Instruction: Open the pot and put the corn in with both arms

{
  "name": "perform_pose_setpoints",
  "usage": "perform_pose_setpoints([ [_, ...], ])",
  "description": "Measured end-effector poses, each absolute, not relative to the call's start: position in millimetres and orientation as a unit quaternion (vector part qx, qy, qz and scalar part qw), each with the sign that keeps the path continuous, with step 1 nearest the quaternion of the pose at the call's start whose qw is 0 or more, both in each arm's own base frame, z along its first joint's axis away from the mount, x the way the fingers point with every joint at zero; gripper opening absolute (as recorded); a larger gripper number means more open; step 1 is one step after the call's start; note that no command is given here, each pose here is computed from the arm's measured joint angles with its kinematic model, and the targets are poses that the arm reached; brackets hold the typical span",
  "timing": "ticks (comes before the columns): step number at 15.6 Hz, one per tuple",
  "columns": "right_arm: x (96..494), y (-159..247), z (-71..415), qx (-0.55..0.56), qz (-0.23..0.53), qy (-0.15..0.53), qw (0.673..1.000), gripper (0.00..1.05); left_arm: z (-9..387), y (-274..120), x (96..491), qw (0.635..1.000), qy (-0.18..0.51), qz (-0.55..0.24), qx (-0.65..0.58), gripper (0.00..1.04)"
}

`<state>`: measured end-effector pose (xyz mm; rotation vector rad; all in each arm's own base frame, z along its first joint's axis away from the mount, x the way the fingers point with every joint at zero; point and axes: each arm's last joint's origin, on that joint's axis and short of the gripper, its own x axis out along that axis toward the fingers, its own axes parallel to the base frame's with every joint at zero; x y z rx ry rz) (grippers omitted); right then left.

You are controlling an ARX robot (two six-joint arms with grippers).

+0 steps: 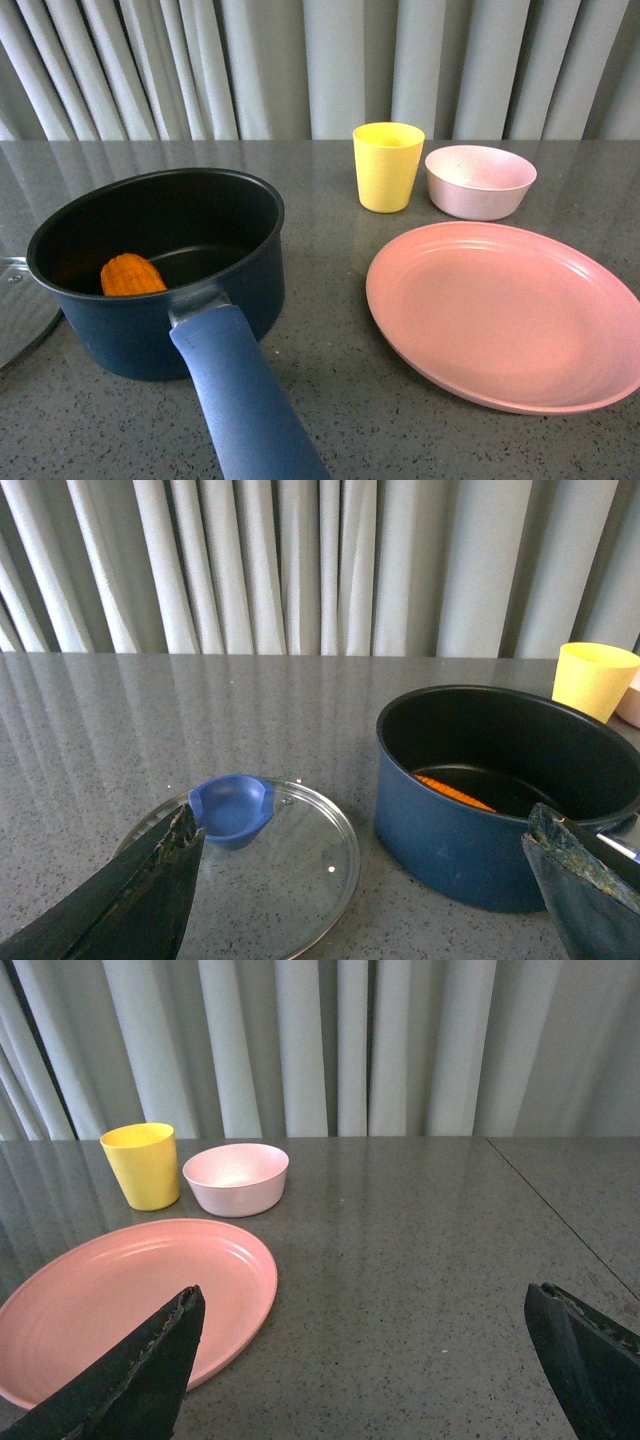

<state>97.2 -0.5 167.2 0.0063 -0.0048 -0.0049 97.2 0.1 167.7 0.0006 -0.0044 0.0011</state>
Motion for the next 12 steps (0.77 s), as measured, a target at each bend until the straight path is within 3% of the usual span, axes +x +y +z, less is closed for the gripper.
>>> perform_pose_setpoints([
  [12, 97.2, -0.5, 167.2, 0.003, -0.002, -0.002, 1.000, 0.98, 167.8, 0.1, 97.2, 1.000, -0.002, 0.001, 0.000, 0.98],
])
